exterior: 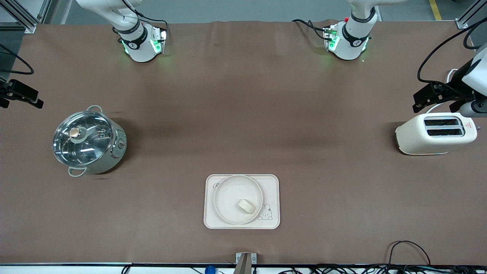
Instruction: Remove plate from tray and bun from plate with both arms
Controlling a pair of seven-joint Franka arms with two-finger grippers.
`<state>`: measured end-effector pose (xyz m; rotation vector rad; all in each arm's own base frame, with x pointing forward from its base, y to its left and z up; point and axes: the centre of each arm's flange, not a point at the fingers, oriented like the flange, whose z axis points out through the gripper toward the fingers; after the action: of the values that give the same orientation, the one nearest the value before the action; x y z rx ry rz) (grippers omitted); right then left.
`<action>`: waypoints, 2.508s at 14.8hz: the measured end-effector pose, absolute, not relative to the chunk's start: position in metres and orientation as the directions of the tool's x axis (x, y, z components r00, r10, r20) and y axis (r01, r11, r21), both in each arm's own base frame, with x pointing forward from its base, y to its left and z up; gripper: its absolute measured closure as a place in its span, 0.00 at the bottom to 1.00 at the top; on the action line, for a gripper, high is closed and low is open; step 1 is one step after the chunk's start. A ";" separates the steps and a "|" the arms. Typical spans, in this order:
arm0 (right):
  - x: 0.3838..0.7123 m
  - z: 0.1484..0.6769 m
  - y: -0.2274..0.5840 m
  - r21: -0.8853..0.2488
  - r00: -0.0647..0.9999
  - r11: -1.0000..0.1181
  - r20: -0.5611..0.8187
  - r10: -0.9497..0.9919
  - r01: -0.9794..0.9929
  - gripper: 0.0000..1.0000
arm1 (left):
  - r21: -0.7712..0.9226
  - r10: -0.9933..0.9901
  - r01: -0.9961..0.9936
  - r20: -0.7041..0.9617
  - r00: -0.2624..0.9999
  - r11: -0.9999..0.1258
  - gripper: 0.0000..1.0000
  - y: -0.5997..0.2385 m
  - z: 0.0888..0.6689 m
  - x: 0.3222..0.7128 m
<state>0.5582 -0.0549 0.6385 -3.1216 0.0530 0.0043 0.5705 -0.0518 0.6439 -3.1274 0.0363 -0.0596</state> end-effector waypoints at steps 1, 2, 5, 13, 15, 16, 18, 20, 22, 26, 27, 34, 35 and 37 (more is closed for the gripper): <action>0.559 0.637 -0.055 -0.019 0.999 -0.999 -0.005 -0.033 -0.033 0.00 | -0.015 -0.023 -0.023 0.031 0.999 -1.000 0.00 -0.052 0.645 0.569; 0.560 0.635 -0.054 -0.019 0.999 -0.999 -0.009 -0.032 -0.032 0.00 | -0.015 -0.023 -0.022 0.027 0.999 -1.000 0.00 -0.051 0.645 0.567; 0.569 0.623 -0.044 -0.020 1.000 -1.000 -0.013 -0.016 -0.016 0.00 | -0.016 -0.023 -0.022 0.023 0.999 -1.000 0.00 -0.051 0.646 0.565; 0.634 0.517 0.028 -0.183 0.999 -0.983 -0.032 0.024 0.018 0.00 | -0.017 -0.023 -0.023 0.006 1.000 -1.000 0.00 -0.051 0.636 0.566; 0.654 0.481 0.066 -0.186 1.000 -0.983 -0.009 0.007 0.005 0.00 | -0.017 -0.023 -0.023 0.008 1.000 -1.000 0.00 -0.051 0.630 0.568; 0.661 0.465 0.089 -0.192 1.000 -0.981 0.000 -0.003 -0.003 0.00 | -0.017 -0.023 -0.023 0.007 1.000 -1.000 0.00 -0.052 0.626 0.568; 0.669 0.431 0.138 -0.235 1.000 -0.972 0.006 -0.025 -0.023 0.00 | -0.017 -0.023 -0.023 0.005 1.000 -1.000 0.00 -0.051 0.622 0.570; 0.676 0.393 0.175 -0.283 0.999 -0.958 0.004 -0.049 -0.046 0.00 | -0.017 -0.022 -0.022 0.004 1.000 -1.000 0.00 -0.051 0.621 0.571; 0.682 0.347 0.200 -0.324 0.995 -0.941 -0.006 -0.096 -0.093 0.00 | -0.017 -0.020 -0.020 0.004 1.000 -1.000 0.00 -0.050 0.620 0.571; 0.696 0.287 0.250 -0.337 0.982 -0.923 -0.020 -0.189 -0.184 0.00 | -0.017 -0.017 -0.017 -0.002 1.000 -1.000 0.00 -0.048 0.617 0.572; 0.700 0.282 0.267 -0.338 0.979 -0.921 -0.018 -0.202 -0.196 0.00 | -0.017 -0.017 -0.017 -0.003 1.000 -1.000 0.00 -0.048 0.616 0.573; 0.717 0.220 0.335 -0.356 0.970 -0.920 0.116 -0.215 -0.162 0.08 | -0.017 -0.017 -0.017 -0.007 1.000 -1.000 0.00 -0.048 0.614 0.574; 0.718 0.214 0.336 -0.356 0.969 -0.920 0.118 -0.216 -0.162 0.14 | -0.017 -0.017 -0.017 -0.009 1.000 -1.000 0.00 -0.048 0.613 0.574; 0.720 0.213 0.338 -0.358 0.969 -0.920 0.123 -0.214 -0.158 0.20 | -0.016 -0.017 -0.018 -0.007 1.000 -1.000 0.00 -0.048 0.612 0.575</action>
<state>0.7199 0.3381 0.2125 -2.7662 0.2696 -0.2266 0.5754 -0.0482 0.6115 -3.1251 0.0273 0.0105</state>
